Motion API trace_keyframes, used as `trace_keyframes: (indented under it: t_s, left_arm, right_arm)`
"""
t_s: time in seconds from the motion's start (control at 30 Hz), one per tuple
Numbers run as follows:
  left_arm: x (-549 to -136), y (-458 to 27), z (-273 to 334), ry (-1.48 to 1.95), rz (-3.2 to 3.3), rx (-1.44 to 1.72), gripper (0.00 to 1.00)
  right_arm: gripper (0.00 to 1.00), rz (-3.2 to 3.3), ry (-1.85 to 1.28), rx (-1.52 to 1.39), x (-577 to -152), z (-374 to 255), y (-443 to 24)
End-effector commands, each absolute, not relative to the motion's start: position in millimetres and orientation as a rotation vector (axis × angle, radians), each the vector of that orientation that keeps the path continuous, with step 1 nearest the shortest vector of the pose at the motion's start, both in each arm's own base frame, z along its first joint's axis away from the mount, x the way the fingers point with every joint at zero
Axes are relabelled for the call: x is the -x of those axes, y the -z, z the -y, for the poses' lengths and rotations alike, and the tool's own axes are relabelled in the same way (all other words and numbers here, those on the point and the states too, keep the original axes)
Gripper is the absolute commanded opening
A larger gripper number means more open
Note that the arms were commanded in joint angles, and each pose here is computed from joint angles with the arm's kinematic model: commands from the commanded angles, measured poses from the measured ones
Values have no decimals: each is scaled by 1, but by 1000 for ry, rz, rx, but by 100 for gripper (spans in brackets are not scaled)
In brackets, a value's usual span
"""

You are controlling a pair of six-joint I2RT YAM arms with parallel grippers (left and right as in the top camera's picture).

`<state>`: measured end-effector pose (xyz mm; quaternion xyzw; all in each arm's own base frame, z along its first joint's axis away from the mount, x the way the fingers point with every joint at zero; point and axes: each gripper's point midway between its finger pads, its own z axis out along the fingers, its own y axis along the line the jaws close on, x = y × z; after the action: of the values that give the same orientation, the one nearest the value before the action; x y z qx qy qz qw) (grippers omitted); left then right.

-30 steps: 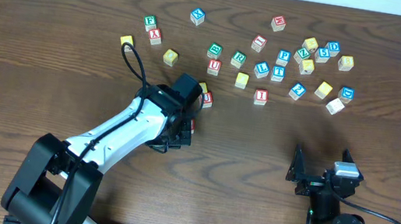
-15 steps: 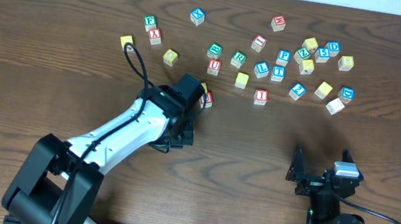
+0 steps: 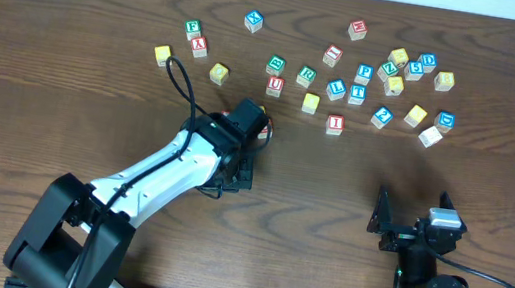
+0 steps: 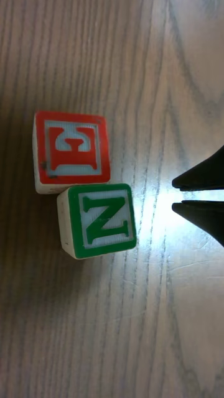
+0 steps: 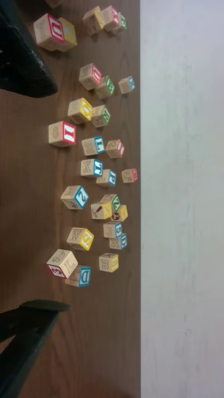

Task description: Spell out NEURIPS

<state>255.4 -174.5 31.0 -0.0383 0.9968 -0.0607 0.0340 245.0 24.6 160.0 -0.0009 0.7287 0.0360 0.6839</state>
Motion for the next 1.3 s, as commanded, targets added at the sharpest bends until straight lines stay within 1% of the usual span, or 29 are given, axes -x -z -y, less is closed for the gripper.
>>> trace_keyframes:
  t_s: [0.0, 0.83, 1.27]
  left_arm:
    - [-250, -23, 167, 145, -3066, 134, 8]
    - [-250, -19, 166, 148, -3062, 133, 8]
    - [-251, -6, 166, 122, -3080, 134, 8]
  right_arm:
    - [99, -1637, -80, -18, -245, -22, -159]
    - [99, -1637, -80, -18, -245, -22, -159]
    - [99, -1637, -80, -18, -245, -22, -159]
